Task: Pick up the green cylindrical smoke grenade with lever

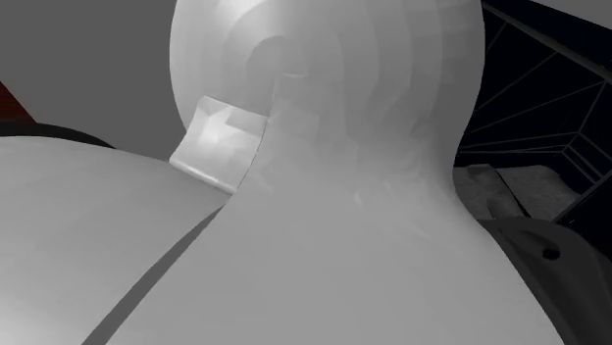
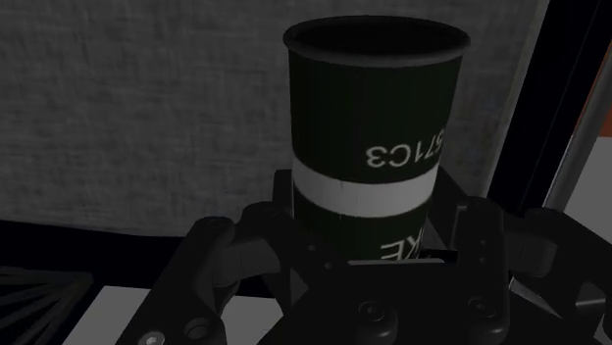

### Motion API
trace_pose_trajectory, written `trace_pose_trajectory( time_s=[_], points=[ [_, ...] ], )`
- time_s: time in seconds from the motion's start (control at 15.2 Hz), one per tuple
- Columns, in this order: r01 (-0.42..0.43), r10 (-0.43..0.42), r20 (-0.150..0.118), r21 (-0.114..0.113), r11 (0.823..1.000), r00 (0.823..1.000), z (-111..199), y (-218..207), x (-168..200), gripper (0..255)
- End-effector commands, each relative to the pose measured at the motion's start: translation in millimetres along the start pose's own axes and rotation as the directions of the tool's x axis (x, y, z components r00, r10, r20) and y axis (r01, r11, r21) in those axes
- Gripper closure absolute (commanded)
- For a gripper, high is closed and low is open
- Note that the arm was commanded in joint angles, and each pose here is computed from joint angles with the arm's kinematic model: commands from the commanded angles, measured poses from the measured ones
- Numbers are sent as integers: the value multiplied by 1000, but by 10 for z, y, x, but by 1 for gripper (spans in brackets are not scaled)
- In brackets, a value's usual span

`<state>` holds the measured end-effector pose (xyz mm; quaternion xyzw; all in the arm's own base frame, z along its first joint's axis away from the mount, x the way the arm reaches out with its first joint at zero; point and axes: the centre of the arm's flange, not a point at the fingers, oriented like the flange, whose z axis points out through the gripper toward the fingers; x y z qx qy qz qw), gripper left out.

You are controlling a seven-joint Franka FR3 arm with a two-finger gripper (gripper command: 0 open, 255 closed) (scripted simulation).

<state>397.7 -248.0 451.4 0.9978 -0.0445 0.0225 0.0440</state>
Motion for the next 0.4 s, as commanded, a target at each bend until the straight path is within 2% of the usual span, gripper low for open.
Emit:
trace_pose_trajectory(
  time_s=[0.0, 0.33],
  points=[
    [0, 0, 0, 0, 1000, 1000, -106, 8, 3, 255],
    [0, 0, 0, 0, 1000, 1000, -271, 22, 11, 255]
  ],
)
